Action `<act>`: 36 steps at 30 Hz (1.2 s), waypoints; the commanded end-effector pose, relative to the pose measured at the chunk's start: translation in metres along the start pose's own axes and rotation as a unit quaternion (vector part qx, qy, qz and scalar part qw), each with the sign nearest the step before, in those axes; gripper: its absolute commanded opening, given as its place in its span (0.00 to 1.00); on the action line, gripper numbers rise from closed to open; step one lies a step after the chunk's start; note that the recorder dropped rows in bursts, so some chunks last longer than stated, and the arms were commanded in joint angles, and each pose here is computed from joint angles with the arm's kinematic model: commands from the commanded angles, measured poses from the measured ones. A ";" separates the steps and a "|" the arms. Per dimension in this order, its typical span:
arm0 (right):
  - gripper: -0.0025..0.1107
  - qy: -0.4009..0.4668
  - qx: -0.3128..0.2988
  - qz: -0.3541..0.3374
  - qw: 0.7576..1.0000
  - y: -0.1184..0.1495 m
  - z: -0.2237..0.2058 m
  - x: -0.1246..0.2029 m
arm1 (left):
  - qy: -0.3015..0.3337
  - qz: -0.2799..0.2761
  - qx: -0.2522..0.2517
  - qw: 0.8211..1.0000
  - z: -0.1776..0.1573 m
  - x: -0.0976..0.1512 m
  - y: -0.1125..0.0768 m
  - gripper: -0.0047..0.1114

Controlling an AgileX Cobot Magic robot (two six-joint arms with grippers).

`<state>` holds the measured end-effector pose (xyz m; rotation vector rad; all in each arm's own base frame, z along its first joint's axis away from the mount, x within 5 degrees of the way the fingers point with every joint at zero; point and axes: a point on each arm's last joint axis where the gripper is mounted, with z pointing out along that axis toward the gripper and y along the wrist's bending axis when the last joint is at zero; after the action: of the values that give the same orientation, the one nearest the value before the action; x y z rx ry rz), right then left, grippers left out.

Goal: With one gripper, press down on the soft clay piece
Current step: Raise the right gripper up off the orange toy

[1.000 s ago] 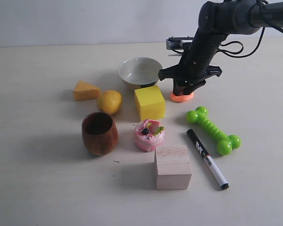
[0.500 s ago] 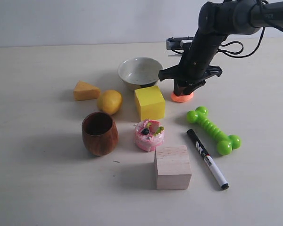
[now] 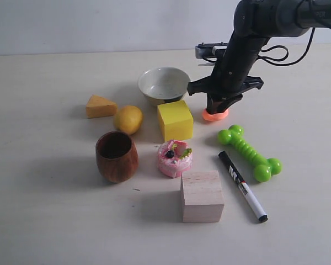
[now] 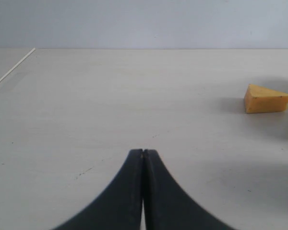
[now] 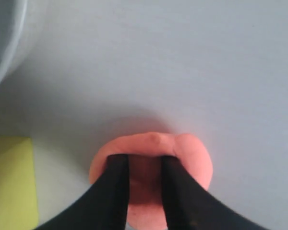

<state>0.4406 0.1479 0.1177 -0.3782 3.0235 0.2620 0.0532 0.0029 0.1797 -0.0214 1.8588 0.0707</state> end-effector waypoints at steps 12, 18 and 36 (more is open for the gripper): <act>0.13 -0.027 0.004 -0.006 1.000 0.002 -0.007 -0.004 | -0.008 -0.001 0.003 1.000 0.000 -0.001 0.000 0.04; 0.02 -0.029 0.006 -0.020 0.999 0.001 -0.007 -0.004 | -0.008 -0.001 0.003 1.000 0.000 -0.001 0.000 0.04; 0.02 -0.090 0.038 -0.047 0.994 -0.001 -0.070 -0.006 | -0.008 -0.001 0.003 1.000 0.000 -0.001 0.000 0.04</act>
<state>0.4434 0.1434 0.1611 -0.4512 2.8768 0.1922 0.0532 0.0029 0.1797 -0.0214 1.8588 0.0707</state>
